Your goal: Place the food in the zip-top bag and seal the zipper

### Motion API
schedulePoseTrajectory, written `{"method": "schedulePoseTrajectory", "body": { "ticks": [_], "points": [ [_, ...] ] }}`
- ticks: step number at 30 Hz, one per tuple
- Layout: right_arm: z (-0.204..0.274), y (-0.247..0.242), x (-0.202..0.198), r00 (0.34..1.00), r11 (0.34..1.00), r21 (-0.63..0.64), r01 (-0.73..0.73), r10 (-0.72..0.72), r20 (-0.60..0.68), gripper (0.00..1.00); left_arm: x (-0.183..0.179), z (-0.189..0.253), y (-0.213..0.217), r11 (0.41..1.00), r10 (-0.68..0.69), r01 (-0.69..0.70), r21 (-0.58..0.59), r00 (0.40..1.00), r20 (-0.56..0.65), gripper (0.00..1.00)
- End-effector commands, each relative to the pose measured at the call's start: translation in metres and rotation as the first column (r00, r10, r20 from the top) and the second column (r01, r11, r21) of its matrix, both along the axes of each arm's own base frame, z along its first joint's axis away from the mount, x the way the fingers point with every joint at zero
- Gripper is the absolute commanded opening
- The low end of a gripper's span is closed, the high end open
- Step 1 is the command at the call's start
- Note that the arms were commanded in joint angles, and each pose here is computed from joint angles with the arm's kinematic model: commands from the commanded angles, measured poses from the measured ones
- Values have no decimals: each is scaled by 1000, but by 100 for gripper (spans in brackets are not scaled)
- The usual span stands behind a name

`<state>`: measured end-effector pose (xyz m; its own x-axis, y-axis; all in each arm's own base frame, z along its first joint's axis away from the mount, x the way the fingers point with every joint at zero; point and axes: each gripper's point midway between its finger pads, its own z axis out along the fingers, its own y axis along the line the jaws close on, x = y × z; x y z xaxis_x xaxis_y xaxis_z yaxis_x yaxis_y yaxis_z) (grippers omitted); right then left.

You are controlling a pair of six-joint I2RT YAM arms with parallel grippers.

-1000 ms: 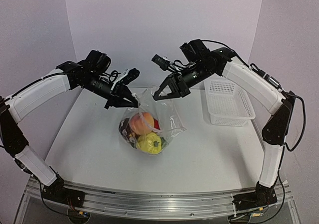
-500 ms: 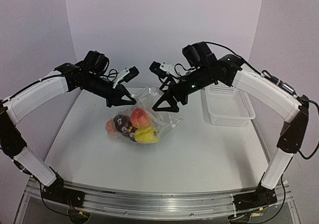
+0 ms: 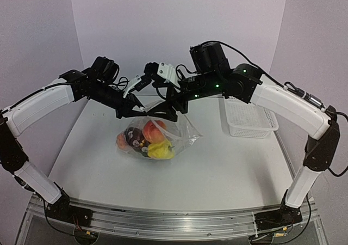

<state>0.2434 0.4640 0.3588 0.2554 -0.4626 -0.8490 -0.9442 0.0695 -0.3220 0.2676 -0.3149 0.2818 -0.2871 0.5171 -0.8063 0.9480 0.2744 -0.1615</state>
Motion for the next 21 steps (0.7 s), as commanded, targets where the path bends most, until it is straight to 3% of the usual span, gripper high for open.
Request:
{"method": "schedulePoseTrajectory", "body": {
  "ticks": [1,5,13,14,16,21],
  "points": [
    [-7,16,-1,999,1000,-13,-25,25,41,95,-8,41,-2,995,-17,25,-98,996,82,0],
    [-19,18,-6,998,998,-37,-50,52,36,94,-9,40,-2,995,-15,22,-99,997,76,0],
    [-48,17,20,988,985,-148,84,-62,143,82,-9,44,-3,994,-16,24,-109,997,74,0],
    [-51,16,23,986,983,-158,97,-73,151,77,-10,44,-3,994,-16,24,-110,997,74,0],
    [-52,13,25,984,980,-165,114,-89,156,57,-11,44,-2,994,-18,26,-111,997,70,0],
    [-52,10,24,983,979,-168,118,-92,158,28,-13,45,-3,992,-28,36,-118,997,66,0]
  ]
}}
